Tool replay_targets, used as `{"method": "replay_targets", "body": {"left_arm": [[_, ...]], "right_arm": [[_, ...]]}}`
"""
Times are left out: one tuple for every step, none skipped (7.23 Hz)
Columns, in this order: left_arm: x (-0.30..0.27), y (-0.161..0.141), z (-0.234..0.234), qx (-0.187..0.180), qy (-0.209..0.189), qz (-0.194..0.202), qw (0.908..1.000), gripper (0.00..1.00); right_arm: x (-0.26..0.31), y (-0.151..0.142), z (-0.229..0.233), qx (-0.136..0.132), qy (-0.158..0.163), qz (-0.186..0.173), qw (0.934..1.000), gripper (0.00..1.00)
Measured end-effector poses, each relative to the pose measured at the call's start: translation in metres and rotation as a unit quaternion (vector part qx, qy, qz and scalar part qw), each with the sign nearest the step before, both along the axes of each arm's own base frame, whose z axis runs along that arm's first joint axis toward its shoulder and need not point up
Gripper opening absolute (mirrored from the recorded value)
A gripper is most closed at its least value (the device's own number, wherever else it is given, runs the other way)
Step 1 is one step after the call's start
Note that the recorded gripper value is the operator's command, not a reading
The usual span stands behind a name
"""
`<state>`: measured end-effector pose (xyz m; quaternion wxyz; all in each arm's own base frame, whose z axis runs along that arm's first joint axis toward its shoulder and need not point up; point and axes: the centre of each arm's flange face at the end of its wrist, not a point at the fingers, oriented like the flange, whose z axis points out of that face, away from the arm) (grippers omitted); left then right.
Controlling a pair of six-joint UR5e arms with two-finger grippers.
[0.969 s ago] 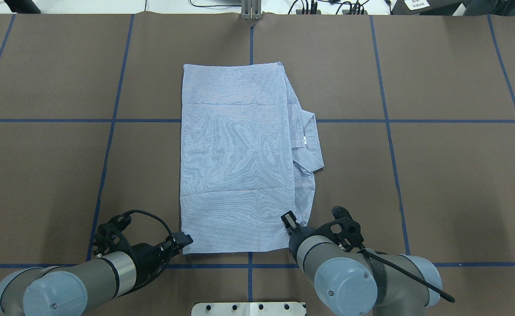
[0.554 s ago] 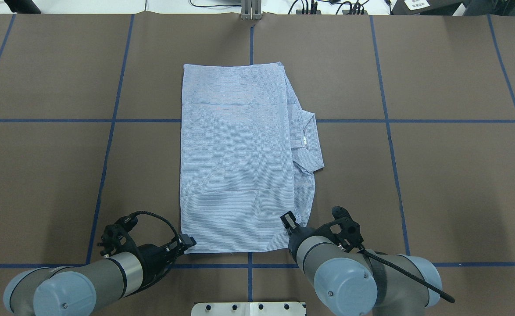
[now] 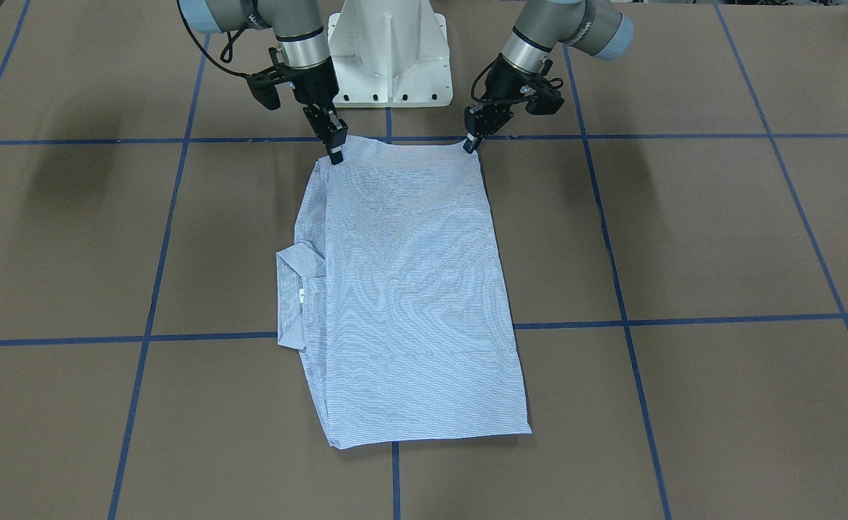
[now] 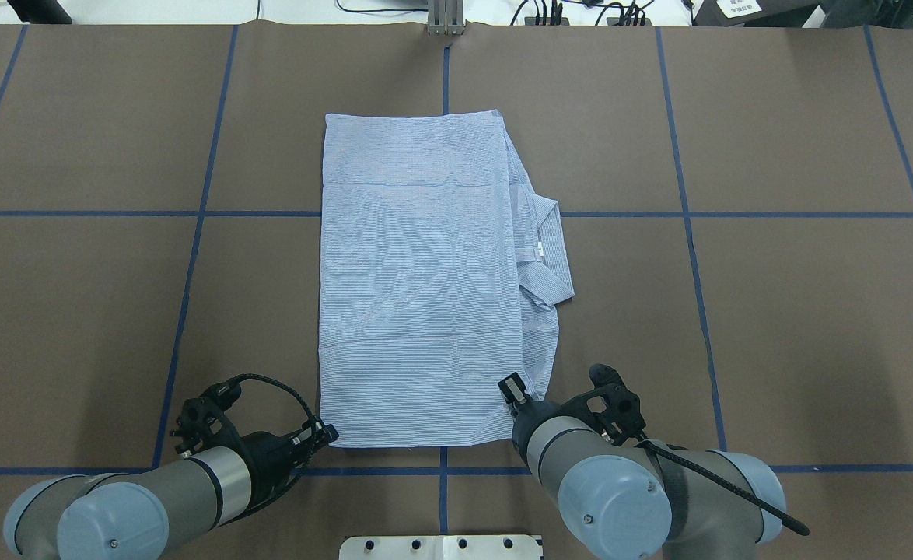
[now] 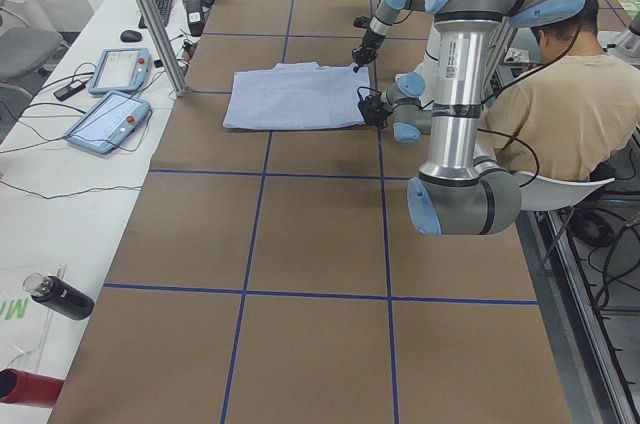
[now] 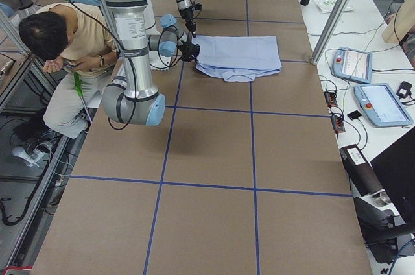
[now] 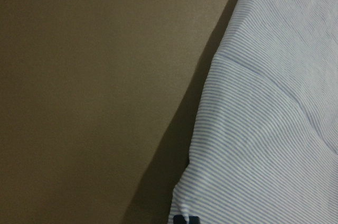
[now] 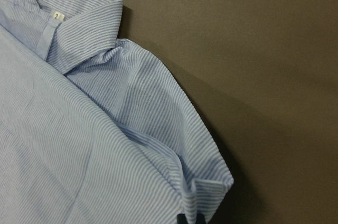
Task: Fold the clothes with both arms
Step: 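Move the left gripper to the shirt's near corner beside the right gripper, then grasp the near edge with both grippers and fold it away from the robot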
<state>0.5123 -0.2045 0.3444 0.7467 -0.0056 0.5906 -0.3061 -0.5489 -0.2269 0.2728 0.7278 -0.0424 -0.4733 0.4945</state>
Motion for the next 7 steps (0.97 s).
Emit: {"method": "replay_targets", "body": {"left_arm": [[-0.001,0.003,-0.004,0.000,0.005,0.003,1.0000,0.00],[-0.006,0.006,-0.015,0.000,0.016,0.007,0.9998,0.00],[-0.016,0.009,-0.033,0.001,0.035,0.011,0.9993,0.00],[-0.029,0.011,-0.052,0.001,0.058,0.017,0.9982,0.00],[-0.046,0.015,-0.074,0.000,0.083,0.032,0.9961,0.00],[-0.063,0.015,-0.092,0.000,0.105,0.043,0.9936,0.00],[-0.080,0.002,-0.104,0.002,0.118,0.045,0.9920,0.00]], "right_arm": [[0.000,0.000,0.002,0.000,0.001,0.000,1.0000,0.00],[0.003,0.002,0.002,0.000,0.000,0.000,1.0000,0.00],[0.013,0.004,0.000,0.000,-0.005,-0.002,1.0000,0.00],[0.032,0.007,-0.003,0.001,-0.014,-0.003,0.9999,0.00],[0.055,0.010,-0.012,0.001,-0.029,-0.005,0.9996,0.00],[0.077,0.006,-0.024,0.002,-0.047,-0.001,0.9989,0.00],[0.095,-0.013,-0.033,-0.004,-0.059,0.008,0.9982,0.00]]}}
